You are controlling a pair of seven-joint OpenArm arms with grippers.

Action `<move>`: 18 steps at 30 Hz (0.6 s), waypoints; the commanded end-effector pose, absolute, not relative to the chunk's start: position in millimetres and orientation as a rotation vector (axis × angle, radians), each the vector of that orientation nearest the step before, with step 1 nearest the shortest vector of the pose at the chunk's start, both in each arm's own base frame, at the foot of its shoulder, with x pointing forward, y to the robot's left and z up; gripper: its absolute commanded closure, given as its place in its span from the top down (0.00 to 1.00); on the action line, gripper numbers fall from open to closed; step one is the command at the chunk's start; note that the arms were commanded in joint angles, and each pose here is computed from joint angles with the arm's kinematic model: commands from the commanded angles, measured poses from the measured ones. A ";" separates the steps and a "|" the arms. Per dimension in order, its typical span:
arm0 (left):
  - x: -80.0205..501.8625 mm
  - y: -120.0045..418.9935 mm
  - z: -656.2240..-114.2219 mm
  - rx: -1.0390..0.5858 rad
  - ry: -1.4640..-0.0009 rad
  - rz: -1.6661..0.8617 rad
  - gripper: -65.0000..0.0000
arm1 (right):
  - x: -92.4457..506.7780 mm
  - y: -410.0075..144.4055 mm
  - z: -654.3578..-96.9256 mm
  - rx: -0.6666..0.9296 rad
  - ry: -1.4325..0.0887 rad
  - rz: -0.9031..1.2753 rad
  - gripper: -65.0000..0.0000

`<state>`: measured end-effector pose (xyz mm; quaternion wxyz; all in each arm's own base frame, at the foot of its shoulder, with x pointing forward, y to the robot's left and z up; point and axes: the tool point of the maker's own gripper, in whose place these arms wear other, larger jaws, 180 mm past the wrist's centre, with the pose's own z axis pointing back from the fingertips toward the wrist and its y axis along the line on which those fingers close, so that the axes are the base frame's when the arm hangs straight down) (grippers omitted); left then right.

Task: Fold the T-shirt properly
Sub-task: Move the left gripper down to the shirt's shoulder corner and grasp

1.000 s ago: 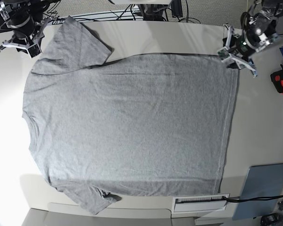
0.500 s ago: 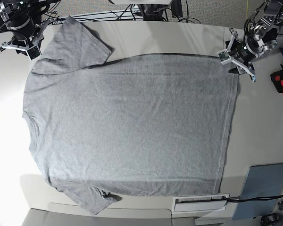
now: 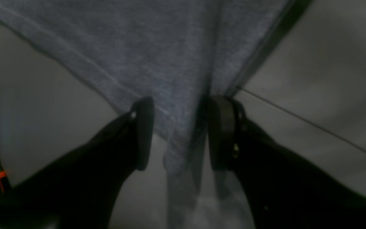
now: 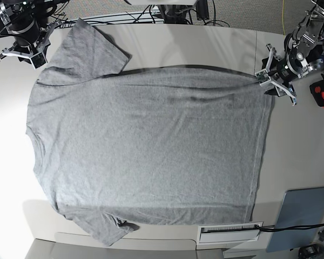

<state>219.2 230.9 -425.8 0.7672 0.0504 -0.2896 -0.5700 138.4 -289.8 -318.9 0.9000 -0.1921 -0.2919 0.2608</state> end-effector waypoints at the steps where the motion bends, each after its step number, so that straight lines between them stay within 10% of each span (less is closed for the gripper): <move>1: 202.2 250.5 -438.7 0.132 -0.494 -1.281 0.41 | 142.3 -290.8 -312.3 -0.413 -0.625 0.548 0.18; 6: 195.3 249.4 -441.9 0.101 -0.465 -1.297 0.00 | 142.6 -294.0 -311.2 -0.439 -0.619 0.564 0.18; 18: 195.1 249.6 -442.0 0.102 -0.463 -1.296 0.00 | 153.9 -301.6 -304.5 -0.504 -0.515 0.903 0.33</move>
